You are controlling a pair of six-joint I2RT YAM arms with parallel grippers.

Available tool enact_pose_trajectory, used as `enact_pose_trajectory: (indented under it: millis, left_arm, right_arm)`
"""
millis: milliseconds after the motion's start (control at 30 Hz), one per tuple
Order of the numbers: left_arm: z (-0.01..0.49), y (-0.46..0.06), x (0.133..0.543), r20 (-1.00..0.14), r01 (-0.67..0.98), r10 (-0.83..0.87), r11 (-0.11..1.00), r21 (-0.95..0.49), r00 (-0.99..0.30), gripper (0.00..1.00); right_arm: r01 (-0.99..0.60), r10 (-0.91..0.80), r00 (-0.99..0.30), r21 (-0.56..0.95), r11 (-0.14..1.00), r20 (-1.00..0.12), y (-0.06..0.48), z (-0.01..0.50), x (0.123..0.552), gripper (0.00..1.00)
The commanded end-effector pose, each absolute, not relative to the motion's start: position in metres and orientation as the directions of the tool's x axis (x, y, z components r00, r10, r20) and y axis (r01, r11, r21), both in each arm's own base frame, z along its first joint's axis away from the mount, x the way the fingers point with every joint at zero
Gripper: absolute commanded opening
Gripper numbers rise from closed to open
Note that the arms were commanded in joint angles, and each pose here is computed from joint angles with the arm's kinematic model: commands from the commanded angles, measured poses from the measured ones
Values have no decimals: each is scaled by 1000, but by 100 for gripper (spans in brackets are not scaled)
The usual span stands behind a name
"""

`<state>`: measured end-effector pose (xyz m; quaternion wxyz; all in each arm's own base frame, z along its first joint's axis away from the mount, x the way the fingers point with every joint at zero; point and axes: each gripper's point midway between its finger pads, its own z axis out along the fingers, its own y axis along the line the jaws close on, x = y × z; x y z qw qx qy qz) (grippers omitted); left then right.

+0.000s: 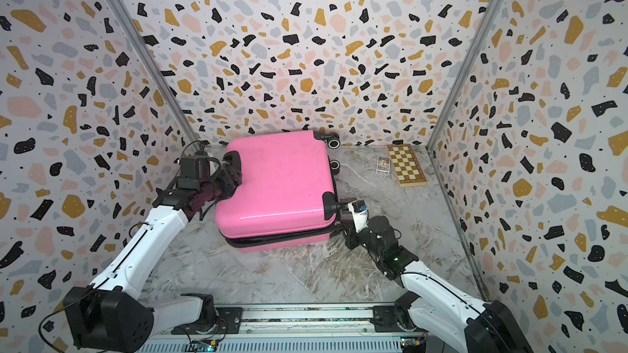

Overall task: Close the suitcase zippers
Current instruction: Zip the zipper on the suitcase.

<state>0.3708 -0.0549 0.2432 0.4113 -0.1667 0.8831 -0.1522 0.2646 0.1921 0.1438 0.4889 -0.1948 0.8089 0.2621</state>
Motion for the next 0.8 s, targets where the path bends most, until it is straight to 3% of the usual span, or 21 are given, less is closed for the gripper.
enact_pose_trajectory:
  millis: [0,100,200,300,533,667,767]
  left_arm:
    - [283,-73,362,-802,23,-171,974,-225,-573,83]
    - [306,-123,351,-873,277,110,960,-29,-475,83]
    - [309,-190,323,-887,592,353,797,119,-297,83]
    - [295,-237,299,-843,733,519,628,262,-143,87]
    - [257,-305,286,-701,744,703,403,533,122,98]
    - [243,-327,302,-667,706,731,396,587,144,99]
    - [241,-331,323,-665,641,741,463,612,100,98]
  right_arm:
    - [-559,-108,-481,210,802,-870,181,133,271,0]
    - [-573,-105,-473,215,791,-875,183,138,271,0]
    - [-581,-90,-479,239,778,-873,186,138,269,0]
    - [-583,-79,-487,256,771,-870,187,137,266,0]
    - [-589,-66,-485,271,761,-872,186,137,259,0]
    - [-598,-62,-482,277,752,-874,187,139,255,0]
    - [-608,-56,-482,287,741,-875,187,139,250,0]
